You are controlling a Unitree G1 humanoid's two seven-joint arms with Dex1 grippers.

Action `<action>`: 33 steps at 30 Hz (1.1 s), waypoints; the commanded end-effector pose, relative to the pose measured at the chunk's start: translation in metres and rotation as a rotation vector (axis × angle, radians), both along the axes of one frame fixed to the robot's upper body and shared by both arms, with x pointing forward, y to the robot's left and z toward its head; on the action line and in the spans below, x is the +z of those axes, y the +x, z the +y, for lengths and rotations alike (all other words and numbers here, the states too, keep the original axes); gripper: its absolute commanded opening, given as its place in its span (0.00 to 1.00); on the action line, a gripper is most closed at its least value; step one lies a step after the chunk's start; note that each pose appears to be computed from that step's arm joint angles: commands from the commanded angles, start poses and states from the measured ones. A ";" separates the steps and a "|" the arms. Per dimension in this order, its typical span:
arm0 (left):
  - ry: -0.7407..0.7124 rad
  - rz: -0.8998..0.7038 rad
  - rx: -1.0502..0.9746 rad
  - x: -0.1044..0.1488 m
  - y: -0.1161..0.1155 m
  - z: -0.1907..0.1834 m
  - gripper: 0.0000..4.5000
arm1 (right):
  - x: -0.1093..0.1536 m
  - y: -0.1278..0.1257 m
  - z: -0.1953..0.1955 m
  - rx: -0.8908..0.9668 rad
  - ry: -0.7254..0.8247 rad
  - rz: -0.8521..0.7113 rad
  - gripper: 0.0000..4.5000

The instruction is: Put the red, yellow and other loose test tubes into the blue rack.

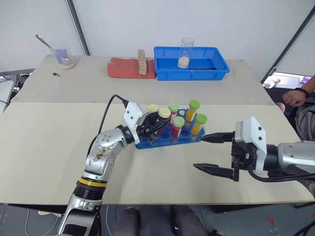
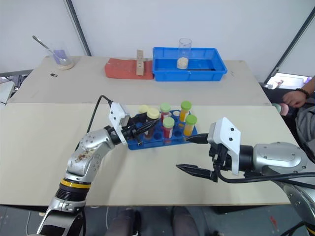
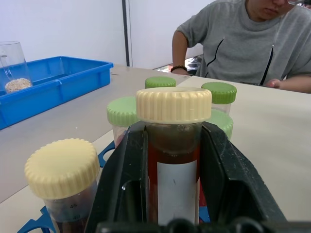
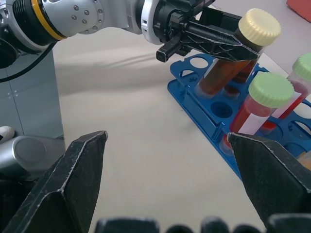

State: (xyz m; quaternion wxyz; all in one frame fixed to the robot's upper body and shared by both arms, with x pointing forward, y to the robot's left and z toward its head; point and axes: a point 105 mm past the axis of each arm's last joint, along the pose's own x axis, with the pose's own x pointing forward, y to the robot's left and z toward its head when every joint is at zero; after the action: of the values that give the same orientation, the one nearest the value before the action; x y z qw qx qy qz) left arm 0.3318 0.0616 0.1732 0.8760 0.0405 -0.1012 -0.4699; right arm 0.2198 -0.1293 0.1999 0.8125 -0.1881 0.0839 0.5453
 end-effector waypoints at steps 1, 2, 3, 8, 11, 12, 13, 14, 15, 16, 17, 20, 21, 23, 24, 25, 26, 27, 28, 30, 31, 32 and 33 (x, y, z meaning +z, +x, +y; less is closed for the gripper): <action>-0.001 -0.011 0.029 -0.004 0.000 0.002 0.21 | 0.010 0.002 -0.001 -0.027 -0.001 -0.069 0.99; -0.001 -0.010 0.041 -0.007 0.000 0.003 0.21 | 0.011 0.005 -0.002 -0.046 0.003 -0.078 0.99; -0.003 -0.008 0.055 -0.009 0.001 0.005 0.21 | 0.011 0.007 -0.003 -0.060 0.007 -0.081 0.99; -0.024 -0.003 0.095 -0.012 0.003 0.009 0.21 | 0.005 0.007 -0.006 -0.086 -0.028 -0.050 0.99; -0.026 0.005 0.085 -0.013 0.001 0.009 0.32 | 0.005 0.008 -0.006 -0.088 -0.022 -0.052 0.99; -0.028 0.010 0.084 -0.014 0.000 0.010 0.45 | 0.005 0.009 -0.006 -0.090 -0.020 -0.052 0.99; -0.030 0.013 0.085 -0.014 0.000 0.010 0.53 | 0.005 0.009 -0.006 -0.091 -0.019 -0.052 0.99; -0.027 0.013 0.082 -0.014 -0.002 0.011 0.63 | 0.005 0.010 -0.006 -0.092 -0.019 -0.052 0.99; -0.020 0.012 0.078 -0.014 -0.004 0.012 0.74 | 0.004 0.010 -0.006 -0.094 -0.019 -0.054 0.99; -0.013 0.008 0.076 -0.014 -0.005 0.013 0.85 | 0.004 0.011 -0.006 -0.097 -0.018 -0.059 0.99; -0.008 0.005 0.075 -0.014 -0.006 0.013 0.98 | 0.005 0.011 -0.006 -0.099 -0.018 -0.062 0.99; 0.020 0.002 0.083 -0.014 -0.009 0.019 0.99 | 0.006 0.016 -0.008 -0.111 -0.013 -0.080 0.99; 0.028 0.003 0.087 -0.014 -0.010 0.021 0.99 | 0.007 0.016 -0.008 -0.112 -0.012 -0.083 0.99; 0.075 -0.008 0.086 -0.011 -0.015 0.031 0.99 | 0.007 0.018 -0.009 -0.107 -0.014 -0.102 0.99; 0.094 -0.011 0.088 -0.011 -0.016 0.035 0.99 | 0.007 0.019 -0.009 -0.105 -0.015 -0.112 0.99; 0.125 -0.018 0.095 -0.009 -0.018 0.042 0.99 | 0.006 0.020 -0.010 -0.106 -0.017 -0.126 0.99; 0.151 -0.014 0.108 -0.007 -0.020 0.049 0.99 | 0.006 0.023 -0.012 -0.114 -0.022 -0.144 0.99; 0.172 -0.008 0.119 -0.005 -0.022 0.055 0.99 | 0.006 0.026 -0.013 -0.116 -0.023 -0.166 0.99; 0.194 0.006 0.126 -0.005 -0.024 0.060 0.99 | 0.006 0.028 -0.014 -0.116 -0.026 -0.189 0.99; 0.254 0.034 0.122 -0.007 -0.030 0.067 0.99 | 0.005 0.031 -0.017 -0.115 -0.032 -0.209 0.99; 0.287 0.030 0.121 -0.006 -0.033 0.071 0.99 | 0.005 0.033 -0.019 -0.116 -0.031 -0.219 0.99; 0.335 0.022 0.133 -0.006 -0.037 0.078 0.99 | 0.003 0.034 -0.022 -0.110 -0.033 -0.212 0.99; 0.389 0.018 0.154 -0.006 -0.040 0.087 0.99 | 0.002 0.034 -0.024 -0.103 -0.038 -0.204 0.99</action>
State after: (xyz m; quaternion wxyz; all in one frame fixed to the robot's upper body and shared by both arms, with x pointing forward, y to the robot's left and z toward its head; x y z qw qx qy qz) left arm 0.2981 0.1431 0.1559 0.8907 0.1830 0.0119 -0.4159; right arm 0.2544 -0.1513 0.1961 0.8457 -0.2389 0.0364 0.4758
